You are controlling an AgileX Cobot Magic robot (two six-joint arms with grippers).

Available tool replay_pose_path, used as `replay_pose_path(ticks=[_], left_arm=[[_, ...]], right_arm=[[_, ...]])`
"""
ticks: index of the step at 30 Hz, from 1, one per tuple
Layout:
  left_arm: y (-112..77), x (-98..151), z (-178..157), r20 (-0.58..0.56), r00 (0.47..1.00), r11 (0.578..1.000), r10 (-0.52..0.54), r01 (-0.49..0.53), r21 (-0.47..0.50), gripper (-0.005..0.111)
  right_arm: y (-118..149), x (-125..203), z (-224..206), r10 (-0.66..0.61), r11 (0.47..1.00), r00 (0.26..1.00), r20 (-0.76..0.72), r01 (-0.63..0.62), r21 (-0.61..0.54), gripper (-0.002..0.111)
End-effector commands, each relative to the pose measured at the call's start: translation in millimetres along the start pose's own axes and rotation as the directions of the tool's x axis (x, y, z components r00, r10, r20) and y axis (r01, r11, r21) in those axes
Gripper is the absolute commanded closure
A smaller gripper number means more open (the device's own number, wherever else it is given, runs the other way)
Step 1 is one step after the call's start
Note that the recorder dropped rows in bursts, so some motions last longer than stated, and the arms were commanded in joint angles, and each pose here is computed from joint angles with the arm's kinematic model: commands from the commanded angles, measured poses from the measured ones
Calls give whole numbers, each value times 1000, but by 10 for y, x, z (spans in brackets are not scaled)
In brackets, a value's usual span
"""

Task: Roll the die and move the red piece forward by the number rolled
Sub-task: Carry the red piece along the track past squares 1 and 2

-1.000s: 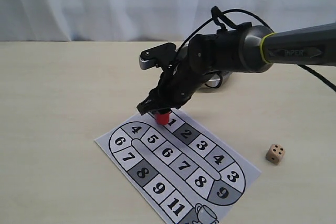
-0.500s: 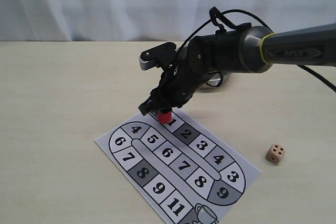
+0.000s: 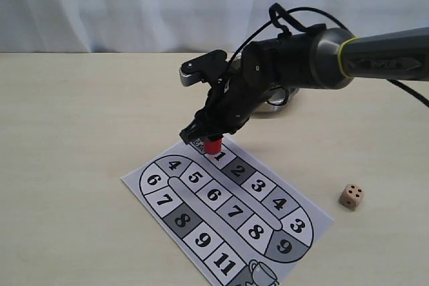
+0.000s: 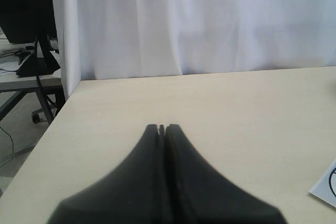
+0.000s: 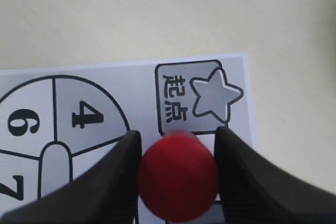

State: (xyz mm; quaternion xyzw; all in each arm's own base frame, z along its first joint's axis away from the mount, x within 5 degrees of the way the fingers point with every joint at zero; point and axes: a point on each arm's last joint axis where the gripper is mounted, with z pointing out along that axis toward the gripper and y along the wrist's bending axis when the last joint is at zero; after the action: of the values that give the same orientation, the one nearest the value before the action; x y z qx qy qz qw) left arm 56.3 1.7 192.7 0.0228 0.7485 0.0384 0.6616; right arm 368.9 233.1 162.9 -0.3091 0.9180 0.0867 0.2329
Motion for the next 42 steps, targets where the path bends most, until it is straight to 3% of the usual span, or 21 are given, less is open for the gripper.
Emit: replay_pose_path(ticks=[1, 16, 30, 42], left_arm=[[1, -34, -7, 21, 1000, 1000, -12, 12, 1, 107], [1, -36, -7, 23, 1000, 1000, -12, 12, 1, 107], [1, -36, -7, 23, 1000, 1000, -12, 12, 1, 107], [1, -32, -7, 20, 1000, 1000, -12, 12, 2, 107]], right_arm=[[-19, -24, -212, -6, 1000, 1000, 7, 5, 7, 104], [-125, 412, -176, 37, 999, 999, -14, -37, 38, 104], [-119, 517, 38, 73, 997, 995, -73, -72, 24, 104], [-100, 362, -403, 58, 998, 998, 5, -58, 26, 104]])
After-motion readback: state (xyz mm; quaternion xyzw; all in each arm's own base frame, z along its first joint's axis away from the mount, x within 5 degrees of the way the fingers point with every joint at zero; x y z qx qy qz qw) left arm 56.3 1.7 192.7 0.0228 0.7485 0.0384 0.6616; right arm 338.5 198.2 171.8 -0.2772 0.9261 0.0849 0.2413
